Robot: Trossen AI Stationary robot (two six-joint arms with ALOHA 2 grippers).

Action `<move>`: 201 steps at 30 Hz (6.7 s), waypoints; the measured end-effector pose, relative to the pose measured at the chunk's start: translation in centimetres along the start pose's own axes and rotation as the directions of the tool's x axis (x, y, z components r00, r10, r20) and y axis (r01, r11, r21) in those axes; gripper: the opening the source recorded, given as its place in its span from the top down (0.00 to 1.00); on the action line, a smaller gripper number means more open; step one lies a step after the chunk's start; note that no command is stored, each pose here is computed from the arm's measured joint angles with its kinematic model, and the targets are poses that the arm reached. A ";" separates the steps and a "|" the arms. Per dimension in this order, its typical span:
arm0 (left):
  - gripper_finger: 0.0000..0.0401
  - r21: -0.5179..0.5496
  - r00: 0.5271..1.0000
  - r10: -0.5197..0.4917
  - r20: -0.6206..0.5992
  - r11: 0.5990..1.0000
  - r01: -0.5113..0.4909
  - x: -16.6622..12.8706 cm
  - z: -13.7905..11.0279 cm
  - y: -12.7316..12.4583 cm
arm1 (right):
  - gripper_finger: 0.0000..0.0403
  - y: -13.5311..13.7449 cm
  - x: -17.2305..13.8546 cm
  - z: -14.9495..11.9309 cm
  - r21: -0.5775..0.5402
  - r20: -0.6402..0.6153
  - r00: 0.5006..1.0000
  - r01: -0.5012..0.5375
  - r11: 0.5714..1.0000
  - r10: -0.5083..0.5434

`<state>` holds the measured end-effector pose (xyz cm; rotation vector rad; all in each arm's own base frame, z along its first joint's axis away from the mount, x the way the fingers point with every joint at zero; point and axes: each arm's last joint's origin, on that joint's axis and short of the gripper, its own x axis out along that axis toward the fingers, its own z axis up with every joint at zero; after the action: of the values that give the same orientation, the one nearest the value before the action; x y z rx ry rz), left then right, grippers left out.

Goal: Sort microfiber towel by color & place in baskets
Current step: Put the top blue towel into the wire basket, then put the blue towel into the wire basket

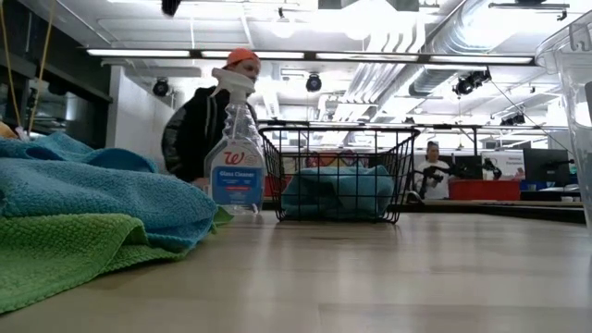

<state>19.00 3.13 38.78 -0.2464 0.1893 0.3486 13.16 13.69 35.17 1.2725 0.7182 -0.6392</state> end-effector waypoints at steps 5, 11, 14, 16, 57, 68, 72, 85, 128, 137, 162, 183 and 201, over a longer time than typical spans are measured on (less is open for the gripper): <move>0.57 -0.065 0.959 0.160 -0.235 0.982 -0.180 1.2 -2.1 2.3 | 0.35 -0.5 -0.6 3.6 0.029 0.235 0.971 0.030 0.999 -0.036; 0.57 -0.008 0.748 0.366 -0.553 0.896 -0.444 2.7 -5.2 6.6 | 0.35 -1.6 -1.0 7.7 0.002 0.340 0.923 0.189 0.982 -0.179; 0.57 0.033 0.631 0.417 -0.654 0.849 -0.527 4.0 -6.4 8.7 | 0.35 -2.7 -1.4 9.8 -0.031 0.378 0.905 0.221 0.975 -0.193; 0.57 0.046 0.563 0.435 -0.703 0.817 -0.574 4.9 -7.6 10.2 | 0.35 -3.9 -1.6 10.9 -0.050 0.405 0.890 0.252 0.967 -0.211; 0.99 0.197 0.094 0.307 -0.947 0.786 -0.586 7.5 -18.8 15.1 | 0.35 1.8 -2.0 19.2 -0.615 0.477 0.752 -0.085 0.784 0.455; 1.00 -0.309 0.459 -0.173 -0.871 0.921 -0.239 1.4 -11.2 7.1 | 0.35 2.8 -4.6 19.4 -0.635 0.546 0.670 -0.061 0.770 0.504; 1.00 -0.351 0.525 -0.271 -0.807 0.935 -0.056 1.7 -8.5 2.7 | 0.35 2.9 -4.7 19.6 -0.617 0.582 0.645 -0.046 0.786 0.495; 1.00 0.174 0.982 -0.175 -0.069 0.967 0.185 11.9 4.0 -2.4 | 0.35 4.0 -3.2 20.4 -0.604 0.624 0.632 0.019 0.797 0.459; 0.36 0.087 0.827 -0.097 -0.554 0.981 0.173 18.6 -1.4 1.1 | 0.35 4.0 -4.1 20.3 -0.639 0.636 0.586 0.034 0.769 0.503; 0.36 -0.045 0.515 -0.186 -0.837 0.961 0.273 6.1 -5.3 -3.3 | 0.35 4.0 -4.1 20.3 -0.638 0.636 0.586 0.033 0.769 0.502; 0.36 0.229 0.508 0.009 -0.862 0.899 0.373 -0.2 -14.1 -9.1 | 0.35 4.2 -3.1 20.6 -0.631 0.644 0.613 0.086 0.771 0.458; 0.41 0.195 0.257 0.094 -0.962 0.893 0.406 9.2 -20.7 -7.6 | 0.35 4.2 -1.4 20.8 -0.651 0.607 0.687 0.142 0.746 0.400; 1.00 0.055 0.603 -0.175 -0.778 0.938 0.343 4.9 -3.2 -8.1 | 0.35 3.5 -3.8 19.8 -0.728 0.535 0.667 0.051 0.684 0.519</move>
<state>25.95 -3.60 36.33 -0.2053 1.0319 -0.1021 15.90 -4.97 43.07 0.3067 0.0556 -0.4867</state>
